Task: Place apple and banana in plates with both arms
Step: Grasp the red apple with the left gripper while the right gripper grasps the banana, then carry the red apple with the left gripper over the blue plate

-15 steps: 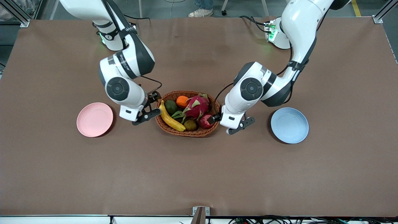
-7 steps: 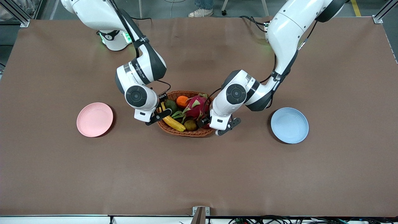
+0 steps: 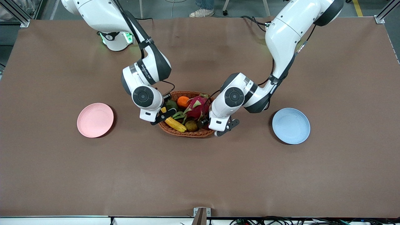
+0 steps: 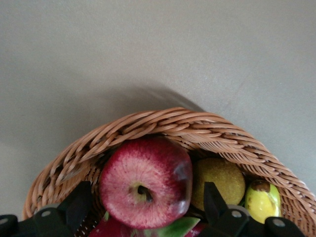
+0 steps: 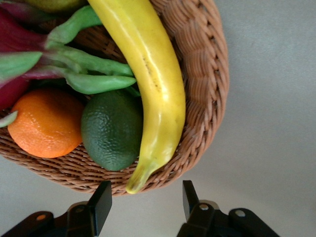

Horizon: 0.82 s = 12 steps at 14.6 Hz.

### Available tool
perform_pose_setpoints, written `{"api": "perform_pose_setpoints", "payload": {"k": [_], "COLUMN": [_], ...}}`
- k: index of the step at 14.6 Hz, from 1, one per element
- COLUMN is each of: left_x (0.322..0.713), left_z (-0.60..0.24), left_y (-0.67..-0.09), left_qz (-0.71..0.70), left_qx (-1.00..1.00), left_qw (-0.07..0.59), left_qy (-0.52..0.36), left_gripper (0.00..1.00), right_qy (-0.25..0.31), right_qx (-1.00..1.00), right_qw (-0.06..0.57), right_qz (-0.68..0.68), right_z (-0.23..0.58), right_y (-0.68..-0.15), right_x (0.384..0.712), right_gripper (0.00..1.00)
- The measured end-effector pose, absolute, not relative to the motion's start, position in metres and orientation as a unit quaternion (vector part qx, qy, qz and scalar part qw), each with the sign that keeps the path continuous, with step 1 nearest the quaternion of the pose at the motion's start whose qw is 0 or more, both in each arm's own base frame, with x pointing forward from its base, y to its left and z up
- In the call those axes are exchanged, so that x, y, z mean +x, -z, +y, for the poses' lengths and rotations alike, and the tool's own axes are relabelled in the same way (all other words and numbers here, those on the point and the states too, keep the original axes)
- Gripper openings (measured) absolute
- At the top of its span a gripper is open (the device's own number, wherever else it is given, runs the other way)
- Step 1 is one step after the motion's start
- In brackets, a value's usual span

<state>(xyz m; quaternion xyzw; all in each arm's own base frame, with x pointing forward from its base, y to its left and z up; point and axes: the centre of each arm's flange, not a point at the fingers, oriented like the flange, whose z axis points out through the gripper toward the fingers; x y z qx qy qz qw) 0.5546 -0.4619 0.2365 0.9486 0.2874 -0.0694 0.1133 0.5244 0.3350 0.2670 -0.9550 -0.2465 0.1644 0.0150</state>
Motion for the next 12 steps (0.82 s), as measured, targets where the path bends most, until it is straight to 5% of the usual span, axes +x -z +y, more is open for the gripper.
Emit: {"api": "perform_pose_setpoints", "payload": {"k": [4,6,12], "left_x": [0.551,0.55,0.559], "left_z": [-0.466,-0.467,-0.468], "left_y": [-0.231,-0.23,-0.25], "left_qz": [0.285,0.283,0.285], "left_qx": [0.949,0.95,0.949], "left_qw": [0.113,0.112,0.125], "left_qy": [0.071,0.071,0.06], "left_gripper": [0.97,0.78,0.76], "right_qy": [-0.167,-0.167,-0.168], "right_qx": [-0.954,-0.955,-0.955], "right_qw": [0.012,0.012,0.011], "right_qz": [-0.247,-0.246,-0.246], "right_z": [0.34,0.339,0.34], "right_y": [-0.262,-0.257,-0.252], "right_x": [0.521,0.522,0.522], "right_gripper": [0.66,0.65,0.55]}}
